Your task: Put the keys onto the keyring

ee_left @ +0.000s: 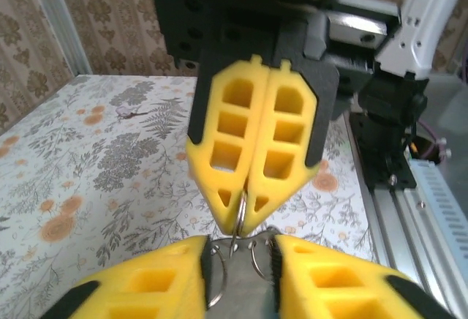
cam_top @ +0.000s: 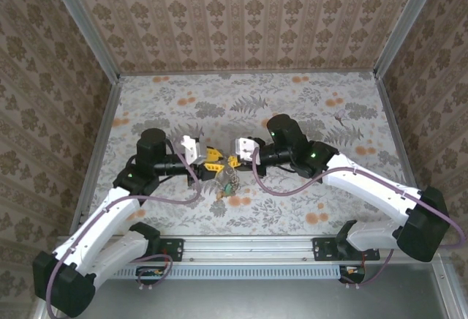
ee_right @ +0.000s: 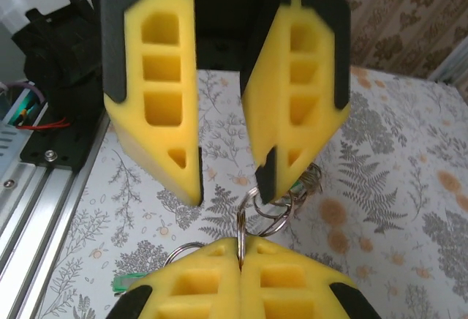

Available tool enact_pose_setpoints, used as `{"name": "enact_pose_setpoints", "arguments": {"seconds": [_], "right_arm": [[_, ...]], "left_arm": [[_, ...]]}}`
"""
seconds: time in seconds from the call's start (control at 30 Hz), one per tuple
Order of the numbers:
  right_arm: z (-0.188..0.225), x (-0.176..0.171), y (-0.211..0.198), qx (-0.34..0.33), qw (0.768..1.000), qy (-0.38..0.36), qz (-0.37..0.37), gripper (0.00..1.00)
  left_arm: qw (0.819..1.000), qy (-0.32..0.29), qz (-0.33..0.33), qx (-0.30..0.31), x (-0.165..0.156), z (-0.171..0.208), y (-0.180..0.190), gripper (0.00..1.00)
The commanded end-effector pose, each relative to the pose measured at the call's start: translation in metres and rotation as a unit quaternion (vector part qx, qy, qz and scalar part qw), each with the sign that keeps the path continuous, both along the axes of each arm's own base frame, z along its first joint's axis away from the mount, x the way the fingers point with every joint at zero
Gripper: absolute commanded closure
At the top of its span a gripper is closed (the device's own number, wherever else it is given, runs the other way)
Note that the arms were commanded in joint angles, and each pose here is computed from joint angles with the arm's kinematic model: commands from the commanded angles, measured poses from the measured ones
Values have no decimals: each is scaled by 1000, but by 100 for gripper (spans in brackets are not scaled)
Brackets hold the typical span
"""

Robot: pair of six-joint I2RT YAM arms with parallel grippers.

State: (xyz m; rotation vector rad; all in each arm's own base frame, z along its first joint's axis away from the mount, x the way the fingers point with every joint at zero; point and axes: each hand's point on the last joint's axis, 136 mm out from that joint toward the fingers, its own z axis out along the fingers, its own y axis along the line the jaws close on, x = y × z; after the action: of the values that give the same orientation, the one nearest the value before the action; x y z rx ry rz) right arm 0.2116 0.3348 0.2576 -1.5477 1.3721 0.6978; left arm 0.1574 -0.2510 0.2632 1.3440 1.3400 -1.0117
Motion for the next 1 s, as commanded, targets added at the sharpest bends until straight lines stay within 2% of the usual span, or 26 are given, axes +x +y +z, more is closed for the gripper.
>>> {"name": "enact_pose_setpoints", "arguments": {"seconds": [0.0,0.3,0.53,0.73,0.83,0.97], "right_arm": [[29,-10,3,39,998,-37,34,100],[36,-10,5,55,998,-32,30,100],[33,-9,4,53,998,-36,23,100],[25,-6,-1,39,998,-44,6,100],[20,-5,-4,30,998,-47,0,90],[15,-5,-8,26,998,-48,-8,86]], "left_arm": [[999,-41,-24,4,-9,7,-2,74],[997,-68,-26,27,-11,1,-12,81],[995,-92,-18,18,-9,11,-15,100],[994,-110,-12,11,-10,13,-17,100],[993,-120,-12,10,-11,11,-18,100],[992,-123,-20,-7,-13,11,-20,100]]}}
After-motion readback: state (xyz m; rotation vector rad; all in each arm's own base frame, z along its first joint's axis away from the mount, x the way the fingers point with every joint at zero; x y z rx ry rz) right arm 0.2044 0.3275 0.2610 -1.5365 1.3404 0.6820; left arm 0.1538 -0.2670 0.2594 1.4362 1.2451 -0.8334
